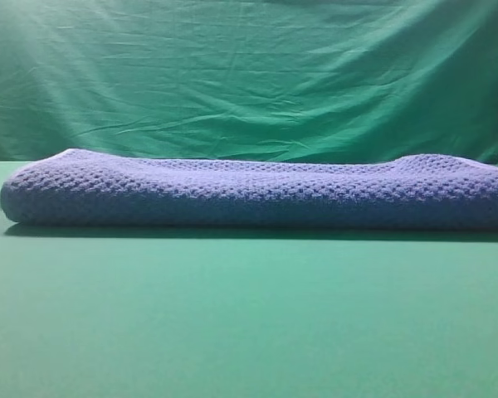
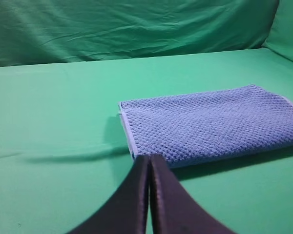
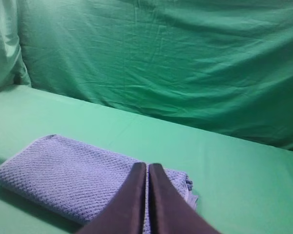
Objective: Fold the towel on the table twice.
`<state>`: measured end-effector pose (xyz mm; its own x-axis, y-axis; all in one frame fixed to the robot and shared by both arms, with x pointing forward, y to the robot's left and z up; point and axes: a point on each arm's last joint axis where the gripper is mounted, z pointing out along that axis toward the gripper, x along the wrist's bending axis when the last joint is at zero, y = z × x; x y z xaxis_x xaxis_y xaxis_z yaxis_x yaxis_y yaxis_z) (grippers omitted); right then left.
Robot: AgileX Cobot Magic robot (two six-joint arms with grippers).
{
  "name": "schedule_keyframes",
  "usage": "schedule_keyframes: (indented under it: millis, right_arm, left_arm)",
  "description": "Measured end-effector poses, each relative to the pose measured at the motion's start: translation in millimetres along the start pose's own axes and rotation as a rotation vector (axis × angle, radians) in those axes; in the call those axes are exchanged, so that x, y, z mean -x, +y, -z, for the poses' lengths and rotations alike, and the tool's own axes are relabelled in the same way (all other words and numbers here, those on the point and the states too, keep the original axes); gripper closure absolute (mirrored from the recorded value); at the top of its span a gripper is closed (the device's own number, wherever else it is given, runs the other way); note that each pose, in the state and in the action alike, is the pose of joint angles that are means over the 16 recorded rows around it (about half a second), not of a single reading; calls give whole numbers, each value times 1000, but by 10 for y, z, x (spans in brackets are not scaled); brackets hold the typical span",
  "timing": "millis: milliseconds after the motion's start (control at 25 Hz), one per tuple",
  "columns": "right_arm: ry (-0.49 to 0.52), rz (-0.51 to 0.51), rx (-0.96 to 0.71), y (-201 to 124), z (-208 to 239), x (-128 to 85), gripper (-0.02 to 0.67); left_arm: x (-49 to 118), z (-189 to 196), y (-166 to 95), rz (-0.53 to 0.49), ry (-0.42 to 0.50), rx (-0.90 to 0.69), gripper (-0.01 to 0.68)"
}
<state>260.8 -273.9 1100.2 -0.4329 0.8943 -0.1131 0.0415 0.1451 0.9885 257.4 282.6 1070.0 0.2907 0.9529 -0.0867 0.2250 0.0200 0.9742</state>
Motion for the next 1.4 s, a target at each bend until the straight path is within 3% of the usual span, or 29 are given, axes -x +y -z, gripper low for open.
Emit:
schedule_keyframes:
  millis: [800, 1400]
  right_arm:
    - [-84, -83, 76, -717, -179, 13, 649]
    - [-106, -133, 99, -837, -243, 32, 649]
  left_arm:
    - [-142, -243, -474, -28, 80, 18, 673]
    - [-141, -310, -576, 22, 60, 11, 673]
